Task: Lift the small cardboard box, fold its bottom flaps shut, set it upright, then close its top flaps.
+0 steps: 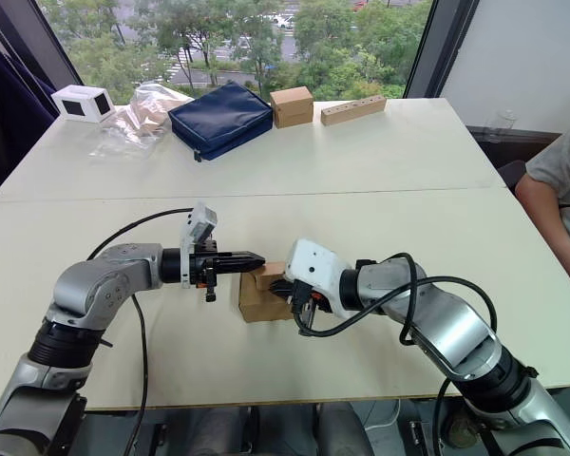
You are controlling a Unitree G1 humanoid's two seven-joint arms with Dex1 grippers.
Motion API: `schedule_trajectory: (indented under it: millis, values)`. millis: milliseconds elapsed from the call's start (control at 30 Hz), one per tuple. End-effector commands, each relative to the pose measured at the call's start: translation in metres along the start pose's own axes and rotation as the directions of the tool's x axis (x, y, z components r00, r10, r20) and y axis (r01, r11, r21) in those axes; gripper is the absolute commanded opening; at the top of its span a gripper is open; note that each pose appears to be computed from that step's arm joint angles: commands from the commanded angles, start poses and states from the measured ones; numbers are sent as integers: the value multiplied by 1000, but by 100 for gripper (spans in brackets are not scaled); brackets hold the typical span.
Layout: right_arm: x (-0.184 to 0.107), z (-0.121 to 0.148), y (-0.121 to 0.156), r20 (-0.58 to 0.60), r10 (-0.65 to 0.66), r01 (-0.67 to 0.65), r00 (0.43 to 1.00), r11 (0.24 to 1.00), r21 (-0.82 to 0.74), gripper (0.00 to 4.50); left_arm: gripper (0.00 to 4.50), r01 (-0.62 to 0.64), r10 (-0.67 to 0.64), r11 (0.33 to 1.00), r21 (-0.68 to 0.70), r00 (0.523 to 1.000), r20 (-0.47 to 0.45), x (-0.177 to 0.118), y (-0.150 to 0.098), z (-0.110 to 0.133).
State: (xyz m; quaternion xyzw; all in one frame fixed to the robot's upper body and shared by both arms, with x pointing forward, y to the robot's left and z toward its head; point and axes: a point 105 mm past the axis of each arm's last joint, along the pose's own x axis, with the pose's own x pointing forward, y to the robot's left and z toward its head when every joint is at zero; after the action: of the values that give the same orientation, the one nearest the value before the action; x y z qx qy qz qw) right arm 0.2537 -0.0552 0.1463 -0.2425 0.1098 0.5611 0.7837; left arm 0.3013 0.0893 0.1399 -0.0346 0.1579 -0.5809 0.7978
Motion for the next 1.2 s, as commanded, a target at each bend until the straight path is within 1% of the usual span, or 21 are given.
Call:
schedule_trajectory:
  millis: [33,433,500,600,667,833,1000,1100,1200]
  values:
    - [-1,3,-4,-2,-27,27,1000,998,-57,0,3,8,-9,1000,29,1000,23,-2,-4,9]
    - [2,-2,-8,-16,-49,47,999,996,-76,0,3,39,-40,998,42,999,8,-1,-12,9]
    - [2,-1,-7,-8,-43,42,999,997,-69,0,3,47,-46,997,67,999,-17,0,-14,6]
    - [0,0,-7,2,-38,38,999,998,-56,0,3,40,-29,991,125,996,-88,0,-14,-4]
    - [-1,-1,-7,0,-40,40,999,998,-56,0,3,33,-19,989,141,994,-104,-1,-11,-8]
    - [-1,-1,-9,1,-44,44,999,998,-52,0,3,19,-6,988,151,996,-89,-1,-7,-6]
    - [-9,12,-7,81,-33,33,996,999,4,0,3,16,-1,987,161,996,-88,-1,-6,-5]
    - [-18,24,-14,165,-62,51,984,996,69,0,3,14,-14,993,115,1000,-9,-4,-7,10]
    - [-25,30,-22,212,-102,80,972,991,110,0,3,22,-26,996,90,999,47,-9,-10,24]
